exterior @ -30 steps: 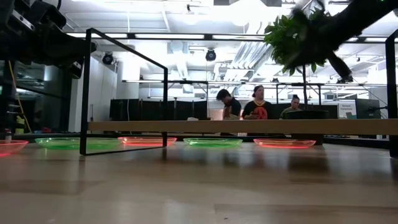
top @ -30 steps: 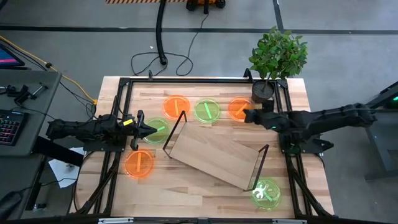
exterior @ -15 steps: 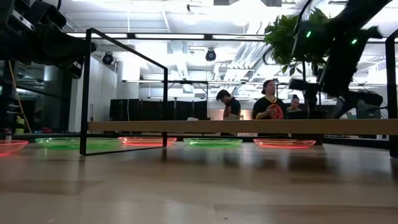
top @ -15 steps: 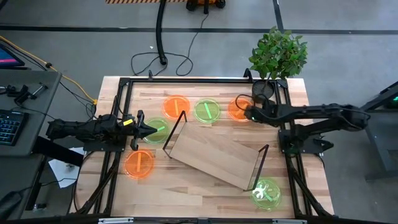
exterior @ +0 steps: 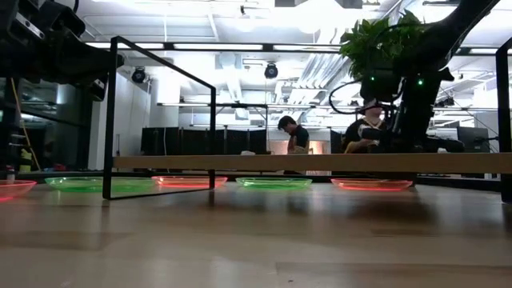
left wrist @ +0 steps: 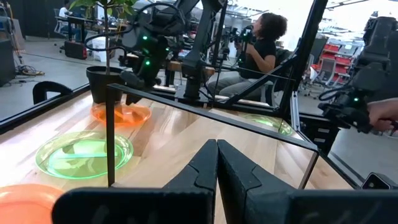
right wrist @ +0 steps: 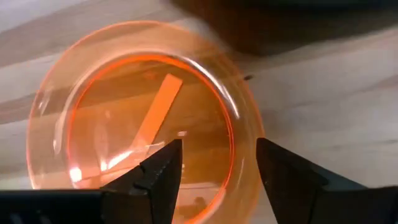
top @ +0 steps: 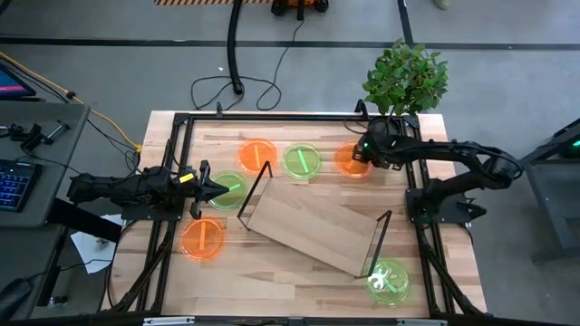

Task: Place and stack plates onto a shelf
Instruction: Put the top right orange plate into the shelf

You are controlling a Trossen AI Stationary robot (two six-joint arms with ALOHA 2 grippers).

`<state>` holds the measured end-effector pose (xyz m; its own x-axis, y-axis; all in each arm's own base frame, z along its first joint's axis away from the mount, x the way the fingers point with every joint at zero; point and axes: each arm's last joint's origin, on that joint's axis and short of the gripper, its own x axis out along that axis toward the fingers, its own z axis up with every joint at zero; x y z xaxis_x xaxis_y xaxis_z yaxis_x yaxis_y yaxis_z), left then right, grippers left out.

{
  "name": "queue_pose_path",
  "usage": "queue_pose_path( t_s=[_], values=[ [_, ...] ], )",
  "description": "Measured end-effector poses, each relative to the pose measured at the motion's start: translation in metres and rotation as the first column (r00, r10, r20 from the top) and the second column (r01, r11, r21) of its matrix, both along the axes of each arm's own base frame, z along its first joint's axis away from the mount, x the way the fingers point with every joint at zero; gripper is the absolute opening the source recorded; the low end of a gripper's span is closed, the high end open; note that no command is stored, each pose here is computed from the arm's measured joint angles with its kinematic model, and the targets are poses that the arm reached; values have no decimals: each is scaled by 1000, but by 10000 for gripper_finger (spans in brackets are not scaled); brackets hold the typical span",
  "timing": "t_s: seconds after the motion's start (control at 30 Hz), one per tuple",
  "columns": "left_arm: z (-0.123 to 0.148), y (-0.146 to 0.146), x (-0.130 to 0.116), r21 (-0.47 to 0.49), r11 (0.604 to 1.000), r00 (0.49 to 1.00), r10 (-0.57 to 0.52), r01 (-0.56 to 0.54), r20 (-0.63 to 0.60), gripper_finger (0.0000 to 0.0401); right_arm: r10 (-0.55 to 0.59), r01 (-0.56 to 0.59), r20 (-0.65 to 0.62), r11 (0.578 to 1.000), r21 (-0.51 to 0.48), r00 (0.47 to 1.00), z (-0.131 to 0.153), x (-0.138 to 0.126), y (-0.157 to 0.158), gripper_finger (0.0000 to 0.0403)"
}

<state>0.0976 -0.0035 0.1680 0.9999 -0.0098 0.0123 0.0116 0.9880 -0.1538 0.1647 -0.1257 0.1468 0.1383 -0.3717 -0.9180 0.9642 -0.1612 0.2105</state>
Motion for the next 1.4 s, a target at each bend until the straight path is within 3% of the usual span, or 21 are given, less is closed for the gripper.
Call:
queue_pose_path(
  t_s=[0.33, 0.6, 0.73, 1.03, 1.17, 1.4],
  values=[
    [0, 0, 0, 0, 1000, 1000, 0, 0, 0, 1, 118, -118, 2, 993, 2, 993, 7, -6, -5, 194],
    [0, 0, 0, 0, 1000, 1000, 0, 0, 0, 1, 92, -90, -120, 996, 17, 989, 9, -22, 4, 194],
    [0, 0, 0, 0, 1000, 1000, 0, 0, 0, 1, 113, -113, -46, 993, 21, 992, -4, -23, 7, 194],
    [0, 0, 0, 0, 1000, 1000, 0, 0, 0, 1, 6, -6, 26, 1000, 0, 1000, -24, -30, 12, 191],
    [0, 0, 0, 0, 1000, 1000, 0, 0, 0, 1, -6, 6, 56, 1000, -11, 998, -24, -29, 11, 155],
    [0, 0, 0, 0, 1000, 1000, 0, 0, 0, 1, -2, 2, 81, 1000, -8, 997, -24, -27, 11, 32]
  ],
)
